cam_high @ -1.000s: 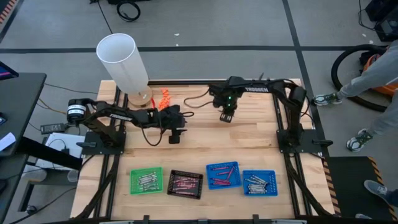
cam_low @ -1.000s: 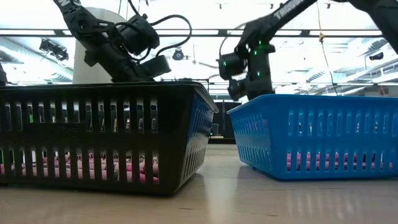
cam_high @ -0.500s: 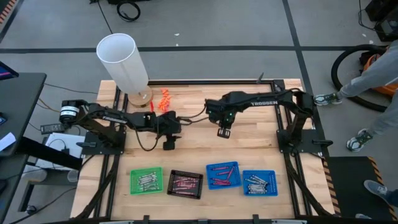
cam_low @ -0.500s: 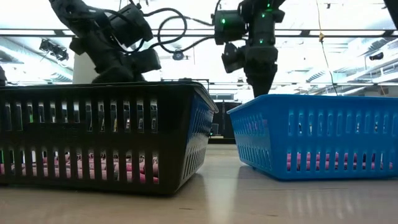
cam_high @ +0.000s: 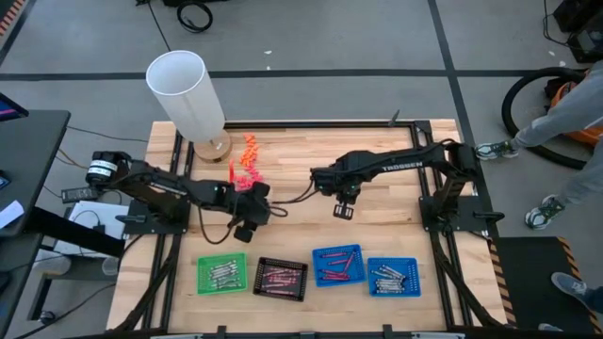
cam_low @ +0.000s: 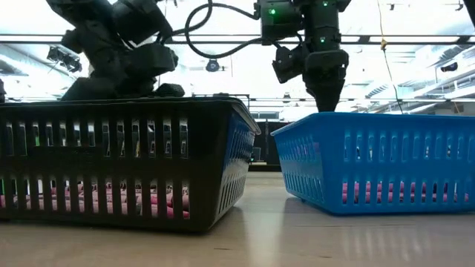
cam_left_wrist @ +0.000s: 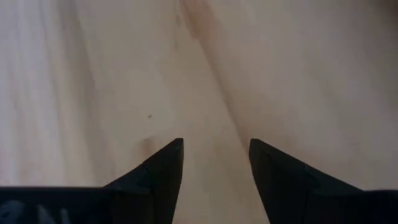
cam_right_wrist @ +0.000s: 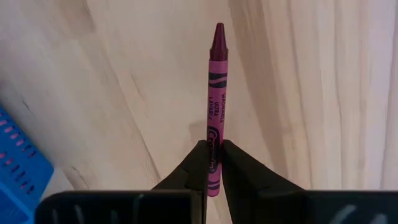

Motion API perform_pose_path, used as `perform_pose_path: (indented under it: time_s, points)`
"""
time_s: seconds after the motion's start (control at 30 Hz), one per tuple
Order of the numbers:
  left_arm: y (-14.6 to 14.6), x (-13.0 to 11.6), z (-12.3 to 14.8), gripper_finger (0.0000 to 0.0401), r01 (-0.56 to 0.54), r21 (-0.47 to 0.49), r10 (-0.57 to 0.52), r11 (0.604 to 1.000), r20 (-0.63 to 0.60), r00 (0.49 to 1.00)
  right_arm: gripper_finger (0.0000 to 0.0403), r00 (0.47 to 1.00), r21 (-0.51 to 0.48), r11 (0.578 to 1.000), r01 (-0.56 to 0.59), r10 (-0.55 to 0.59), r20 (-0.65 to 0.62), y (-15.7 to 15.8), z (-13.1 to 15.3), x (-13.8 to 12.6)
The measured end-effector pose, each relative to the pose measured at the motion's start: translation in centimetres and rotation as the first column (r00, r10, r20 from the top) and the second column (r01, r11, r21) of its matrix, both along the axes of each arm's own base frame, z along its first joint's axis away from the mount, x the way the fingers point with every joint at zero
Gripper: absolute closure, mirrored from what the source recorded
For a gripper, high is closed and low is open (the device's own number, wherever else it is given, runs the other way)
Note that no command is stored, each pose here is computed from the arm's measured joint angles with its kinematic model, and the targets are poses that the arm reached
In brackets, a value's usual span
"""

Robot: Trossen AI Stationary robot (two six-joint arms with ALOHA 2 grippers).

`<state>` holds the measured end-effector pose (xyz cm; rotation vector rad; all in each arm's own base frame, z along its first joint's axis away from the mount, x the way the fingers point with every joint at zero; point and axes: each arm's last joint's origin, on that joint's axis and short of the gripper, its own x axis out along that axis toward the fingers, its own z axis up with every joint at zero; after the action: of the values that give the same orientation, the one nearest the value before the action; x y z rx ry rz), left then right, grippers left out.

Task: Sort crayons
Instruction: Put the red crayon into the left blue bin

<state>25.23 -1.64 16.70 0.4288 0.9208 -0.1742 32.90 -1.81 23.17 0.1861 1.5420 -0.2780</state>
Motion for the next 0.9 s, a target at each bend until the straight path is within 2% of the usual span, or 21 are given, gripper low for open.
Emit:
perform_pose_path:
  time_s: [0.13,0.3,0.4,0.67,0.9]
  points:
    - [-0.2,-0.2,-0.1,0.0207,0.050,0.177,-0.045,0.983,-0.032,0.998,0.0360,1.000,0.008,1.000,-0.017,0.017,-0.020,1.3,0.3,-0.4]
    - [0.0,-0.5,-0.2,0.0207,0.165,0.374,-0.132,0.912,-0.112,0.985,0.0360,0.995,-0.007,0.999,-0.047,0.046,-0.085,2.9,0.4,-1.1]
    - [0.1,-0.4,-0.1,0.0207,0.169,0.439,-0.129,0.882,-0.120,0.984,0.0360,0.991,-0.022,0.997,-0.076,0.073,-0.114,3.9,0.5,-1.5]
    - [0.7,-0.2,0.1,0.0207,0.068,0.468,-0.038,0.881,-0.073,0.997,0.0360,0.984,0.024,0.990,-0.139,0.141,-0.106,8.1,0.8,-2.3]
    - [1.1,0.1,0.4,0.0207,-0.039,0.420,0.042,0.907,0.001,0.999,0.0360,0.987,0.081,0.985,-0.153,0.156,-0.039,11.9,0.8,-2.6]
